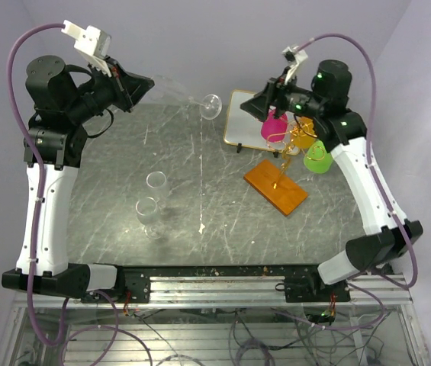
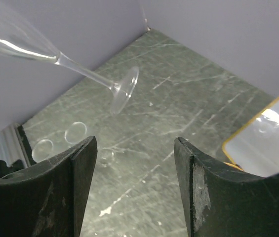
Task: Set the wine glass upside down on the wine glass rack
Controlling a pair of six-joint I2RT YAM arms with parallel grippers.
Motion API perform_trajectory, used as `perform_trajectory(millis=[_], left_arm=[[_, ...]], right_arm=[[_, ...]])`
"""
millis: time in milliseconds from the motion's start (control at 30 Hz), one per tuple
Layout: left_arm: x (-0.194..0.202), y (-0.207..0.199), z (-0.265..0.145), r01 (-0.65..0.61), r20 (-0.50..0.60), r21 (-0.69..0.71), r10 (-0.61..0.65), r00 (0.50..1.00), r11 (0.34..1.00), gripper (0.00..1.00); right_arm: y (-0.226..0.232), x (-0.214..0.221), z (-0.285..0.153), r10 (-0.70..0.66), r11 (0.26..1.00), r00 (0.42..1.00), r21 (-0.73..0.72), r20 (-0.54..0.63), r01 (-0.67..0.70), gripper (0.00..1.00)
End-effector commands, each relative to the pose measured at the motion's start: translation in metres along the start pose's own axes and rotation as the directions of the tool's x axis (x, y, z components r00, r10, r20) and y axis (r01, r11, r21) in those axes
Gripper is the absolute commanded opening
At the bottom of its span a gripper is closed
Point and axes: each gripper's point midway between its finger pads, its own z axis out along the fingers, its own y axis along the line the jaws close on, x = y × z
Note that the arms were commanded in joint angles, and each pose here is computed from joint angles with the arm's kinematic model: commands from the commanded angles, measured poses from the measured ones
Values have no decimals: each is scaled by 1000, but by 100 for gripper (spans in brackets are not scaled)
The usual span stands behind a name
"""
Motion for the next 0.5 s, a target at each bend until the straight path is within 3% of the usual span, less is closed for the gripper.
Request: perform_trajectory(millis=[0, 467], left_arm=[[-25, -17, -2, -45, 84, 56, 40, 996, 997, 7], [-27, -20, -1, -43, 97, 69, 37, 995, 997, 7]], right_arm=[[10, -8, 27, 81, 997, 996, -11, 23, -80, 62], [28, 10, 59, 256, 960, 966, -105, -37, -258, 49]])
